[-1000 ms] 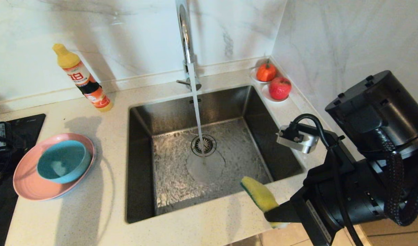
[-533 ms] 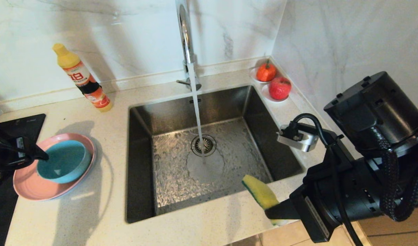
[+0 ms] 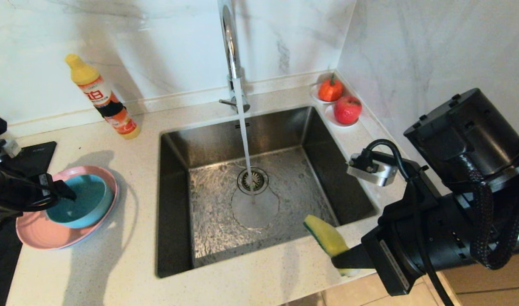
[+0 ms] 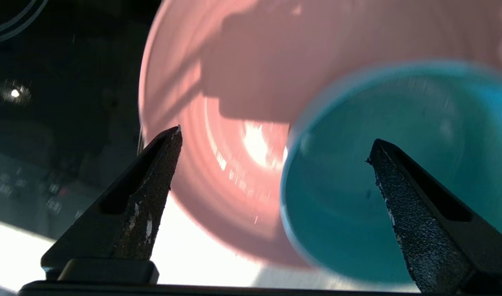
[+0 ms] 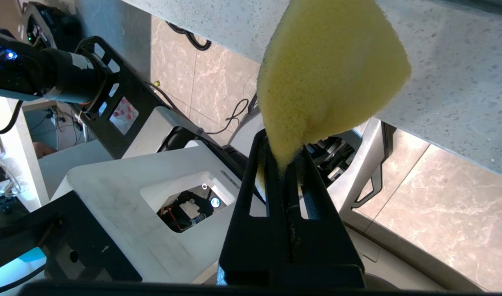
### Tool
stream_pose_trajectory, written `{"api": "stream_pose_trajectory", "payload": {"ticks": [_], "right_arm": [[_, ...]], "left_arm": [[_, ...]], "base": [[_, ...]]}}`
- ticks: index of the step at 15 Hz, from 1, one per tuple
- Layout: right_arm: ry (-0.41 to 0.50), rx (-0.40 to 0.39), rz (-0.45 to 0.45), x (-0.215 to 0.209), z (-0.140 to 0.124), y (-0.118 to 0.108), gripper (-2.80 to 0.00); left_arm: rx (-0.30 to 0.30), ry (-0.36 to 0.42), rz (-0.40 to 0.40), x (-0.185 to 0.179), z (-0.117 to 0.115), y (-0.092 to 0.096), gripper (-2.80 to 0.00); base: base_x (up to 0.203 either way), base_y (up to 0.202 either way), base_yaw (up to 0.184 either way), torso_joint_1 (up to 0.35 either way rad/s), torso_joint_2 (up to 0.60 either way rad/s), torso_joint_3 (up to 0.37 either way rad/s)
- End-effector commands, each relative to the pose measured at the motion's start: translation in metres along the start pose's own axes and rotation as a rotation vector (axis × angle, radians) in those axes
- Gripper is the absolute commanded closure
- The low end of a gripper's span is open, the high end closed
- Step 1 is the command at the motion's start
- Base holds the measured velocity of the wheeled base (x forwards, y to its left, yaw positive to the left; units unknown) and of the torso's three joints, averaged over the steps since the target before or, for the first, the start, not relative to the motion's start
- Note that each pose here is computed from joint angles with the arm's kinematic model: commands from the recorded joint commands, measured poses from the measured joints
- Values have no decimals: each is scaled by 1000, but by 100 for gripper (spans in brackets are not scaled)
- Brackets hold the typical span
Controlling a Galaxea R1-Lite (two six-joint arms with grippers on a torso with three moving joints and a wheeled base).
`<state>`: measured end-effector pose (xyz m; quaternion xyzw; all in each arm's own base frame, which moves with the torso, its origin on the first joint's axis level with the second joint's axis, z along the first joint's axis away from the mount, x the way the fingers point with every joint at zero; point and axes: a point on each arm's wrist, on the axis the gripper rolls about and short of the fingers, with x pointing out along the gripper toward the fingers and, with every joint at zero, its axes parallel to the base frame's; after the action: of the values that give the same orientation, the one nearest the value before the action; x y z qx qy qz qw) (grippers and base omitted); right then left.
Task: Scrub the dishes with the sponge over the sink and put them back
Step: Pick up a bowl and the sponge
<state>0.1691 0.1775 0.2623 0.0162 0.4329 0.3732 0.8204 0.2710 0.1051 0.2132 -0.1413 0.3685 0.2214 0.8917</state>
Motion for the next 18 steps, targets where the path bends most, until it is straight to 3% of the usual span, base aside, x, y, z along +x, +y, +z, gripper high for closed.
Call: {"api": "stream_pose_trajectory", "payload": {"ticks": [1, 8, 9, 10, 18], "right_arm": [[3, 2, -2, 0, 0, -1, 0], [3, 6, -5, 0, 0, -2, 0], [2, 6, -5, 0, 0, -2, 0], [1, 5, -4, -1, 0, -2, 0], [-1, 6, -5, -3, -1, -2, 0]], "left_arm": [[-11, 1, 2, 8, 1, -1, -280], [-16, 21, 9, 17, 1, 0, -280], [-16, 24, 9, 18, 1, 0, -258], [-16, 22, 9, 18, 1, 0, 0], [-34, -3, 4, 12, 6, -1, 0]], "base": [[0, 0, 0, 0, 0, 0], [0, 0, 0, 0, 0, 0], [0, 0, 0, 0, 0, 0], [0, 0, 0, 0, 0, 0], [0, 0, 0, 0, 0, 0]]}}
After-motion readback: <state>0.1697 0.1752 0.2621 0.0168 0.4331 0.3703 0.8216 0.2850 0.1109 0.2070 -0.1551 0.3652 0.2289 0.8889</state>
